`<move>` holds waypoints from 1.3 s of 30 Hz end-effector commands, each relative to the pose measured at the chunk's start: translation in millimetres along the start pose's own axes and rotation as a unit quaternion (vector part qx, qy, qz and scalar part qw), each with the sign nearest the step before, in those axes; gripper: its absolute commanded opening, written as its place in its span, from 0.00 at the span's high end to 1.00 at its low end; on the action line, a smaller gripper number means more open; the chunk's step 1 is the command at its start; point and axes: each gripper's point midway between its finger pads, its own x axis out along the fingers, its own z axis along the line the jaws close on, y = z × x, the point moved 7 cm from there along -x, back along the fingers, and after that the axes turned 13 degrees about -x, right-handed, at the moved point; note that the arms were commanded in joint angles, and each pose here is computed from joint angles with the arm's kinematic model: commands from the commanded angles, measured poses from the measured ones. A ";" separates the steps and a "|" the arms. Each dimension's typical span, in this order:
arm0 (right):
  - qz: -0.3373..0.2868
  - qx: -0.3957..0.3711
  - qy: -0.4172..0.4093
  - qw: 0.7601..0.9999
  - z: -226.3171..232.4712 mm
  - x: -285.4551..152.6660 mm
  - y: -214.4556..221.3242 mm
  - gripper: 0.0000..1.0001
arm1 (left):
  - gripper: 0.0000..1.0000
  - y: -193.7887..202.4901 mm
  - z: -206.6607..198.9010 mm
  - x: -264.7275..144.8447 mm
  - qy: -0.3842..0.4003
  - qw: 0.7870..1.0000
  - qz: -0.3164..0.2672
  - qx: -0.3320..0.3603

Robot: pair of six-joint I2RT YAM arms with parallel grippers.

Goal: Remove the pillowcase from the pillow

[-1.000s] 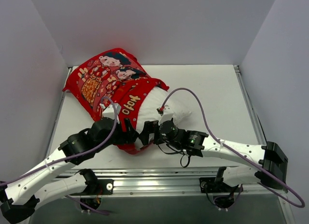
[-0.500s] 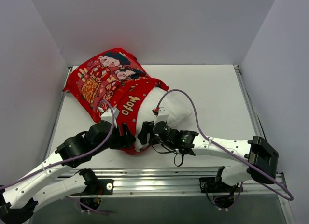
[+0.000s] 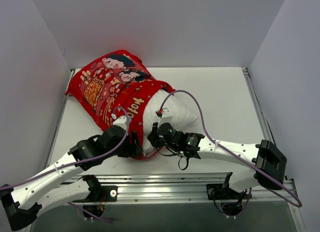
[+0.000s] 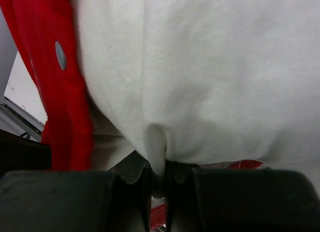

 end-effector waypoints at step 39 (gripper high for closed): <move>-0.298 -0.031 0.002 0.954 -19.7 -187.6 -231.8 1.00 | 0.98 -60.5 49.1 78.5 -0.224 0.951 -0.192 -0.089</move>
